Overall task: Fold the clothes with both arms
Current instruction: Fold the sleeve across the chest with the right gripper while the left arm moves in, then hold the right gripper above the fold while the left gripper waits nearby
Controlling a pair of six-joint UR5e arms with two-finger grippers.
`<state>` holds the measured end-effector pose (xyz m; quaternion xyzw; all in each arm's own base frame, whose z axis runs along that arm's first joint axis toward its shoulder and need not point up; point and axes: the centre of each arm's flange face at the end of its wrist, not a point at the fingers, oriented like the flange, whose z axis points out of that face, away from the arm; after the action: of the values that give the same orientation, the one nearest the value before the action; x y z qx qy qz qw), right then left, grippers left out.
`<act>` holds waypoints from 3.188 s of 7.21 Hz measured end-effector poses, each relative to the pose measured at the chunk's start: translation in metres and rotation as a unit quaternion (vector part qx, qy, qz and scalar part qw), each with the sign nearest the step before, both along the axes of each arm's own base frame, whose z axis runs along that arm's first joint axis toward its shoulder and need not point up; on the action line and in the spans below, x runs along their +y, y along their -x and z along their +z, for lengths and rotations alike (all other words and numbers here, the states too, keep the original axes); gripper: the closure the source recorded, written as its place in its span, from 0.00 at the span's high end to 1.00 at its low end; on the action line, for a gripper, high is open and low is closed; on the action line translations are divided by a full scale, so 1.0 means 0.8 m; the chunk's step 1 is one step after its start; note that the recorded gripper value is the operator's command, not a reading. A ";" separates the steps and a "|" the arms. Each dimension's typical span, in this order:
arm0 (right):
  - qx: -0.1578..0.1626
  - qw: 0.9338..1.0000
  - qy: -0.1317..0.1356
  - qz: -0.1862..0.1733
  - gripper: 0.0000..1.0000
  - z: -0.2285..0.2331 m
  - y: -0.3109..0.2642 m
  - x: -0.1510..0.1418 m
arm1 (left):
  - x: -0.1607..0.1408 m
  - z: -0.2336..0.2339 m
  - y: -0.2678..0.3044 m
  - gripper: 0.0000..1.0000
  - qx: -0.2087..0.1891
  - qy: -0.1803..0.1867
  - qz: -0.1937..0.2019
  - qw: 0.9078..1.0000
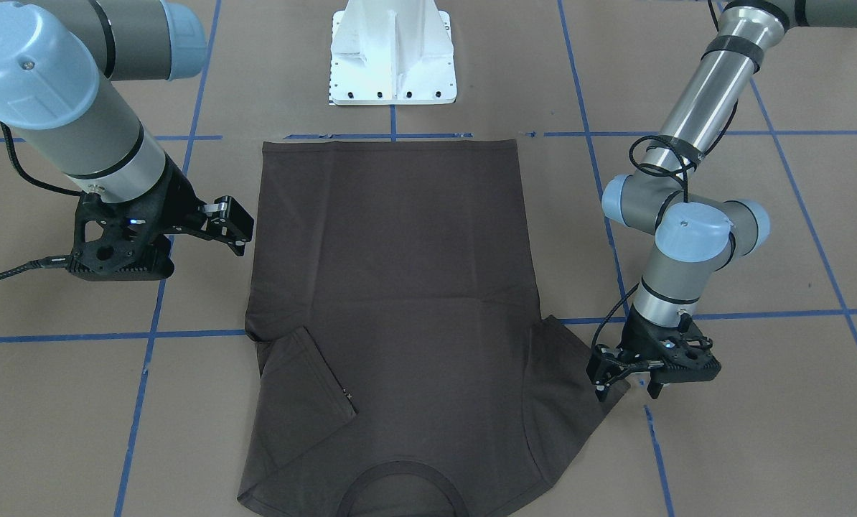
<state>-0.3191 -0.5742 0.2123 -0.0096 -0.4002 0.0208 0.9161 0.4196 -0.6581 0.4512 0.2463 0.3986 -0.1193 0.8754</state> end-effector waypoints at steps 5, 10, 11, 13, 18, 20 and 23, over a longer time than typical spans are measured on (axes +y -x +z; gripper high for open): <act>0.001 1.000 0.001 0.000 1.00 0.001 0.004 -0.001 | 0.004 0.003 -0.005 0.68 -0.001 0.002 0.004 1.000; 0.003 1.000 0.004 -0.001 1.00 0.004 0.007 -0.001 | 0.005 0.004 -0.005 0.46 -0.001 0.003 0.004 1.000; 0.004 1.000 0.004 -0.002 1.00 0.005 0.008 -0.001 | 0.004 0.002 -0.005 0.44 -0.001 0.002 0.004 1.000; 0.004 1.000 0.004 -0.003 1.00 0.005 0.009 -0.001 | 0.005 0.000 -0.005 0.42 0.000 0.002 0.004 1.000; 0.005 1.000 0.006 -0.003 1.00 0.006 0.012 0.000 | 0.008 0.004 -0.003 0.43 -0.002 0.003 0.007 1.000; 0.005 1.000 0.007 -0.003 1.00 0.006 0.013 0.001 | 0.009 0.002 -0.003 0.51 -0.001 0.002 0.009 1.000; 0.005 1.000 0.008 -0.003 1.00 0.008 0.015 0.001 | 0.013 -0.003 0.001 0.74 0.002 -0.002 0.010 1.000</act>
<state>-0.3313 -0.5732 0.2184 -0.0177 -0.3955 0.0211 0.9181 0.4191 -0.6475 0.4486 0.2437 0.4030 -0.1098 0.8753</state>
